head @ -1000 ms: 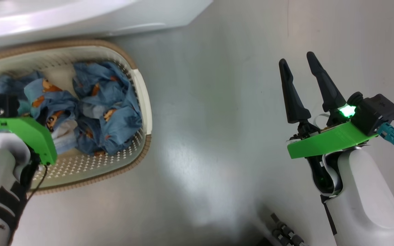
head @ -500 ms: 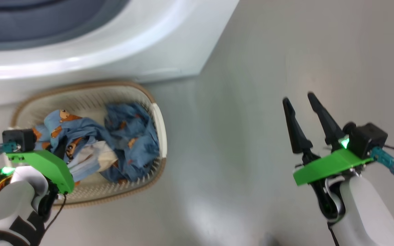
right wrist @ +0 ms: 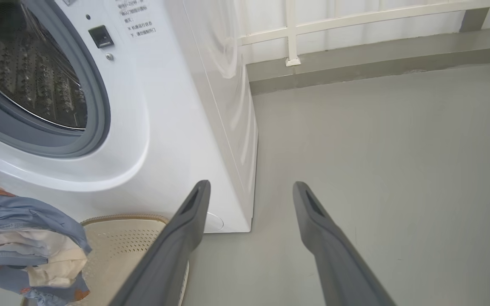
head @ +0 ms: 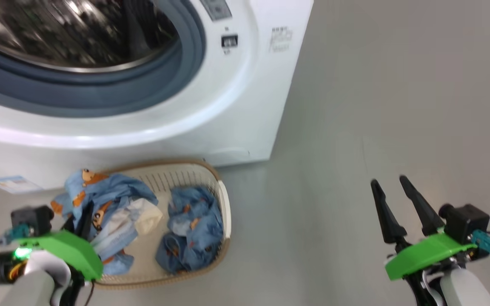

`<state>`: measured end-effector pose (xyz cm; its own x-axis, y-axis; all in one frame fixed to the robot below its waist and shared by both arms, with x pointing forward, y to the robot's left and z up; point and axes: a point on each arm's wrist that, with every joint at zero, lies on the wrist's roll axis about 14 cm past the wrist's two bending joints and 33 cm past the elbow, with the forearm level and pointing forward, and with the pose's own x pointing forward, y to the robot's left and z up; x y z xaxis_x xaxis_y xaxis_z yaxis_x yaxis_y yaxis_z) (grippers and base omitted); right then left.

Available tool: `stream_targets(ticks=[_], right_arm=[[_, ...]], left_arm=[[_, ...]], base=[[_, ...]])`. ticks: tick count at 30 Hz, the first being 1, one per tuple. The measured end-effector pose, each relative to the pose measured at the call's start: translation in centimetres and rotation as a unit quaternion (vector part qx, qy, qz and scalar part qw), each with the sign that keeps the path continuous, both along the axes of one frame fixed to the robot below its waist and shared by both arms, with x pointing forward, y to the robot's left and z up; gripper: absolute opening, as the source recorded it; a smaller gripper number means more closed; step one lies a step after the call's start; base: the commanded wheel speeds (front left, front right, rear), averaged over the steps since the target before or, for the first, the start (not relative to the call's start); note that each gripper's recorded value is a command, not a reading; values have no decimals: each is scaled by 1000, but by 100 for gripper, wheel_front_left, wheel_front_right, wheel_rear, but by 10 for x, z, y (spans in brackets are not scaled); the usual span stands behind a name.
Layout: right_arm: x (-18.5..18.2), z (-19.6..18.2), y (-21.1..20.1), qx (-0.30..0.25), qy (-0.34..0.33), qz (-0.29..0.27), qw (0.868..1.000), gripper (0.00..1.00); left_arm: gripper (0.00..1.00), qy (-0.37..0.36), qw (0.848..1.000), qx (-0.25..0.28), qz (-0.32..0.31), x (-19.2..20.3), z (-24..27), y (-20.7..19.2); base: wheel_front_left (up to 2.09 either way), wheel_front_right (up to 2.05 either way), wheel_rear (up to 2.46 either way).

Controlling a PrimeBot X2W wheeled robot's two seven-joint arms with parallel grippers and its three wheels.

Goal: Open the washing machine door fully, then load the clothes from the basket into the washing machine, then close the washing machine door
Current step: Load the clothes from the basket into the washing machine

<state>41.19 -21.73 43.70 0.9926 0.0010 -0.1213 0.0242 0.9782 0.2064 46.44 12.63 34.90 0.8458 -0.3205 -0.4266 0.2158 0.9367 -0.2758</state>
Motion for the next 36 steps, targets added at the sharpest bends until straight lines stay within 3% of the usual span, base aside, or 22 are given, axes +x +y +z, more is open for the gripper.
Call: stream_targets(ticks=[9,21,36], right_arm=[[-29,24,-1,3,-28,0,1000,100],[-52,51,-5,3,-69,-4,998,100],[-58,50,-12,2,-68,-13,998,100]], left_arm=[[0,-102,994,-3,39,-31,62,19],[0,-208,971,-6,117,-88,123,50],[0,-215,965,-4,149,-116,126,58]], base=[[0,0,0],[0,0,0],[0,0,0]])
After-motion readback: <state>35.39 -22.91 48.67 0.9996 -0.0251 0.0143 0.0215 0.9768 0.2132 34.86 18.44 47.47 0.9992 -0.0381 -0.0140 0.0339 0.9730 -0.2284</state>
